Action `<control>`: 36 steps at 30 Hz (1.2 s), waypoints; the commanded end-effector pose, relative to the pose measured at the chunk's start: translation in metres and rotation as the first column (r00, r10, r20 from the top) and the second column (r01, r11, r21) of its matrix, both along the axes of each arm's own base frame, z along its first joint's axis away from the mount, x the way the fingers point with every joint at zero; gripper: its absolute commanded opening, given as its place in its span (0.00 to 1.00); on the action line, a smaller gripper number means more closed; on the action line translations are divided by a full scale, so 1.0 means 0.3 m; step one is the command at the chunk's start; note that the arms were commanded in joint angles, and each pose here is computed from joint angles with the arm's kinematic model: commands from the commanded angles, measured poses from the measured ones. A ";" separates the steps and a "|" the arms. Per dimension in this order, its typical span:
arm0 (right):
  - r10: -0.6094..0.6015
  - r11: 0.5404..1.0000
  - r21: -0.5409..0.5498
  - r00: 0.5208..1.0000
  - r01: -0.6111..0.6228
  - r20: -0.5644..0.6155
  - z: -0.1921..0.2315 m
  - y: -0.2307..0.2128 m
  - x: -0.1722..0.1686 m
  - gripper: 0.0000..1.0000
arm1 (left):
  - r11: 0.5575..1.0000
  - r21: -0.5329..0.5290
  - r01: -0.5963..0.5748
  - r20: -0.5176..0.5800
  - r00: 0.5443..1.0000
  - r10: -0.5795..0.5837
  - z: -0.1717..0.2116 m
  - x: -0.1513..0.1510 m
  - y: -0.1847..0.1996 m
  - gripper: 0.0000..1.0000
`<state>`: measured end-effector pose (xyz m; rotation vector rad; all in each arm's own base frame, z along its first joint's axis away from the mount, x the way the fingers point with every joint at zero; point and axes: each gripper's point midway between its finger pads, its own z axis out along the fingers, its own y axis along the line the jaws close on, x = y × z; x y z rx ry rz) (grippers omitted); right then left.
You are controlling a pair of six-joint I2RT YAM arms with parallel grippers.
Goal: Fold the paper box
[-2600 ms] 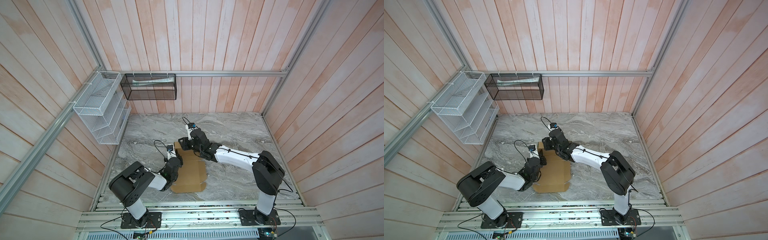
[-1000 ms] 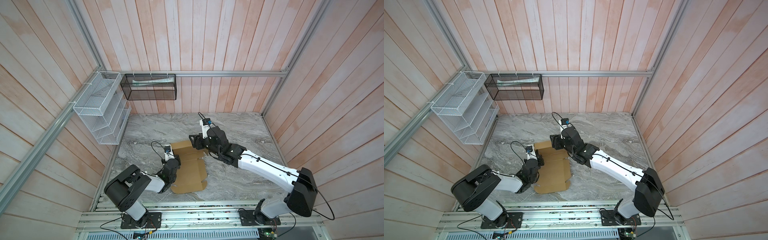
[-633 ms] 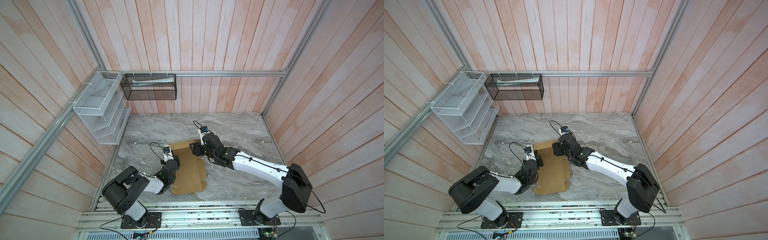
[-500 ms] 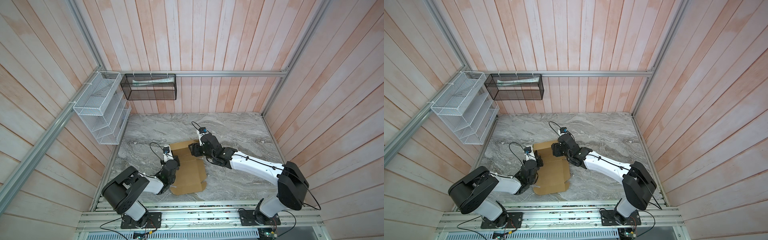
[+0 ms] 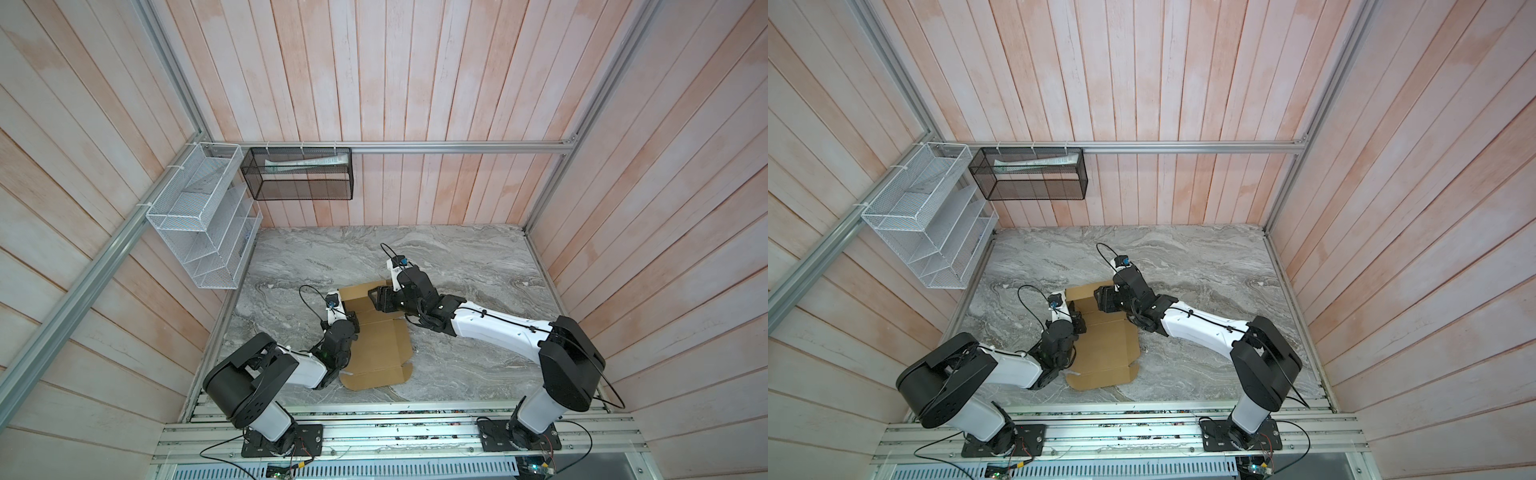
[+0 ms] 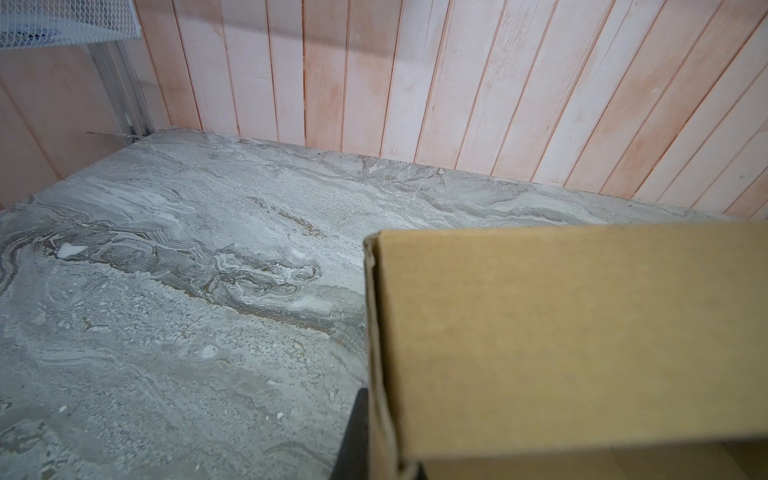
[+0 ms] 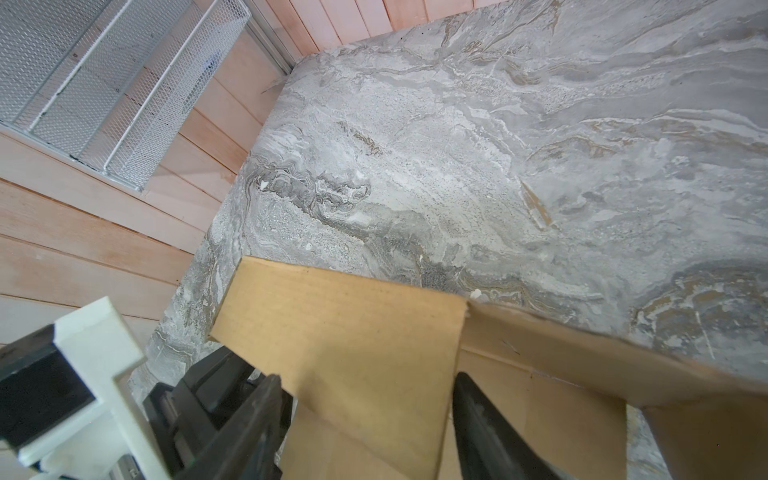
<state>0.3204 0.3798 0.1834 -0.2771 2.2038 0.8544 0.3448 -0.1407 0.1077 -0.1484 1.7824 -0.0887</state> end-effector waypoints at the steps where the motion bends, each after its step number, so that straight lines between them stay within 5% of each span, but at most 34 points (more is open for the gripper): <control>1: 0.009 0.998 0.056 1.000 -0.010 0.016 0.044 0.024 0.012 0.66 | 1.000 -0.011 0.021 0.000 1.000 -0.022 -0.001 -0.010 -0.013 0.00; 18: -0.075 0.994 -0.078 0.997 0.074 -0.011 -0.084 -0.204 -0.104 0.70 | 1.000 -0.005 -0.025 -0.040 0.999 0.025 0.003 0.002 0.007 0.00; 36: -0.102 0.978 -0.188 0.994 0.092 -0.045 -0.305 -0.186 -0.057 0.69 | 1.000 0.001 -0.022 -0.048 0.999 0.022 0.021 0.000 0.012 0.00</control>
